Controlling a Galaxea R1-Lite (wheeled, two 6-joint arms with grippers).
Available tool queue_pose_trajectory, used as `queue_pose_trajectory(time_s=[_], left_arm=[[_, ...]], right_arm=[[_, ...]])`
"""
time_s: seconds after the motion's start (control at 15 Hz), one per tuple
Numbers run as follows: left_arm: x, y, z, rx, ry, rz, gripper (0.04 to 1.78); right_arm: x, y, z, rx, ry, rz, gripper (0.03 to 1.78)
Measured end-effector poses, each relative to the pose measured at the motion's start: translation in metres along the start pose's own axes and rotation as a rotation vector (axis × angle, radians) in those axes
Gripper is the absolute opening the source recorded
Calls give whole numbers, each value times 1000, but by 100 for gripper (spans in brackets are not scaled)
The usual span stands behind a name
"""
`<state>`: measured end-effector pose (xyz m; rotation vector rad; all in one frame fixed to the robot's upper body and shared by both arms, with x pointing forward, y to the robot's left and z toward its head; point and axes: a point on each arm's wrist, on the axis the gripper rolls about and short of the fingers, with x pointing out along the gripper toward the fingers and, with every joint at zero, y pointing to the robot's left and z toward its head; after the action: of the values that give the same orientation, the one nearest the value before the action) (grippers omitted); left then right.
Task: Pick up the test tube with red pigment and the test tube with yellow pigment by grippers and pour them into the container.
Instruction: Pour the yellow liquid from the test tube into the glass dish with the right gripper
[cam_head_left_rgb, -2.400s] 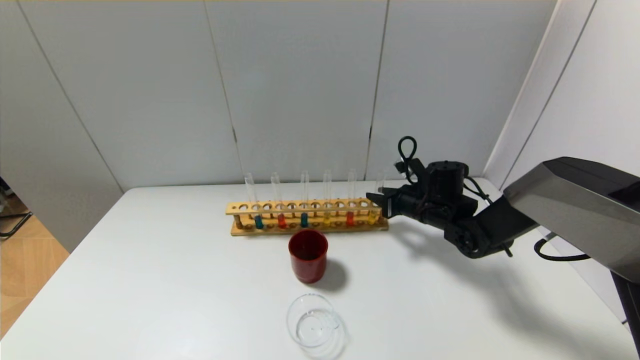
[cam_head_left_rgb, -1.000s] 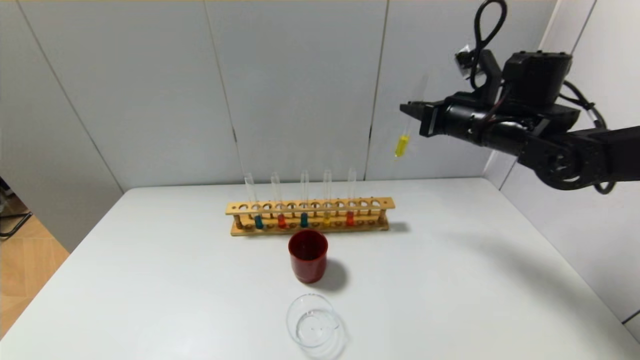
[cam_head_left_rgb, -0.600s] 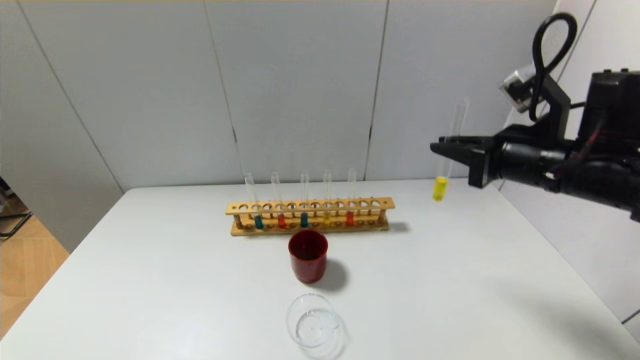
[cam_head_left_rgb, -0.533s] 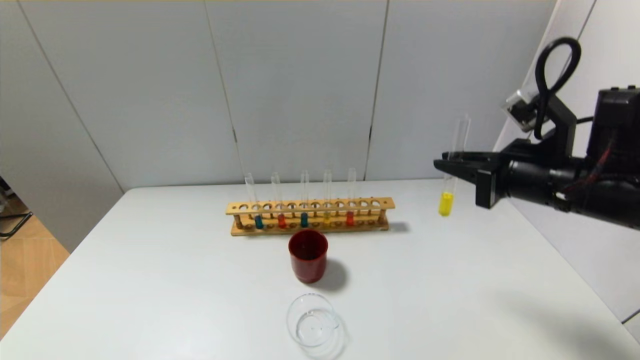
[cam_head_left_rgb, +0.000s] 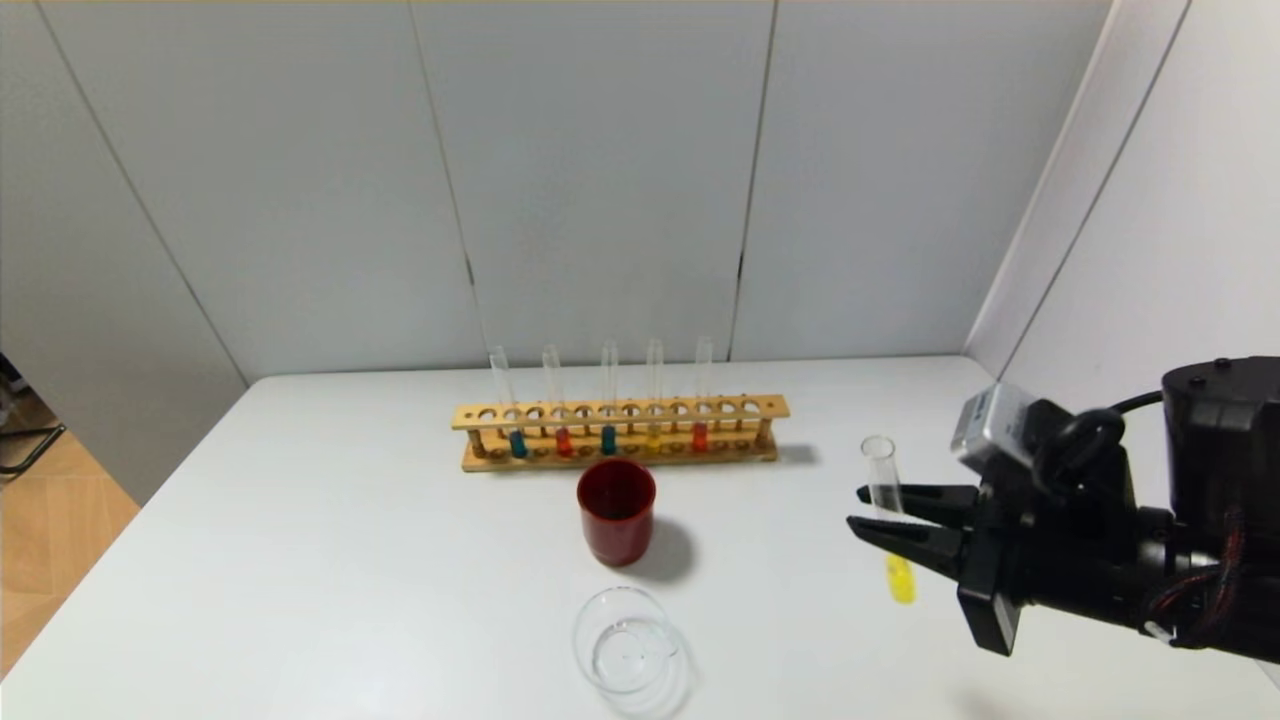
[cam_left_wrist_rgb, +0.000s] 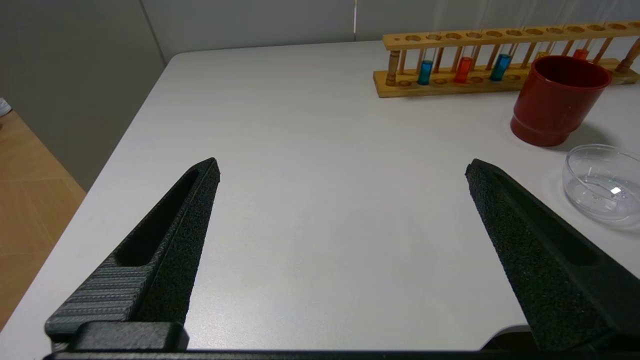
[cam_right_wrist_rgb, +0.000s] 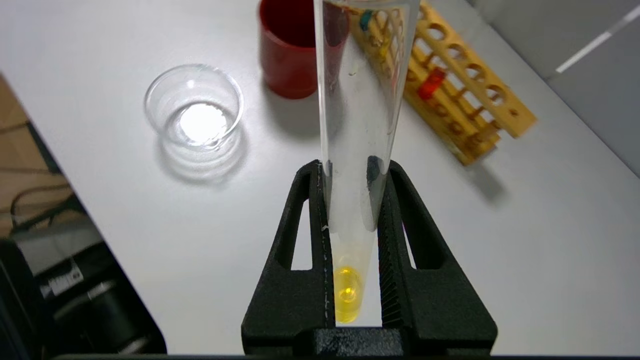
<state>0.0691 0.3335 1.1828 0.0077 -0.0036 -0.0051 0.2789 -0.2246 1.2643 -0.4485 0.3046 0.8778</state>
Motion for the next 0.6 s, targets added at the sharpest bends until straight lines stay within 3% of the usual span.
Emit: queue_pose_trajectory(time_s=[0.27,0.6], left_arm=[[0,0,0,0,0,0,174],[0,0,0,0,0,1,174]], right_arm=[[25,23,-3,-55,56,82,34],[62,35,-3,-86,91,123,34]])
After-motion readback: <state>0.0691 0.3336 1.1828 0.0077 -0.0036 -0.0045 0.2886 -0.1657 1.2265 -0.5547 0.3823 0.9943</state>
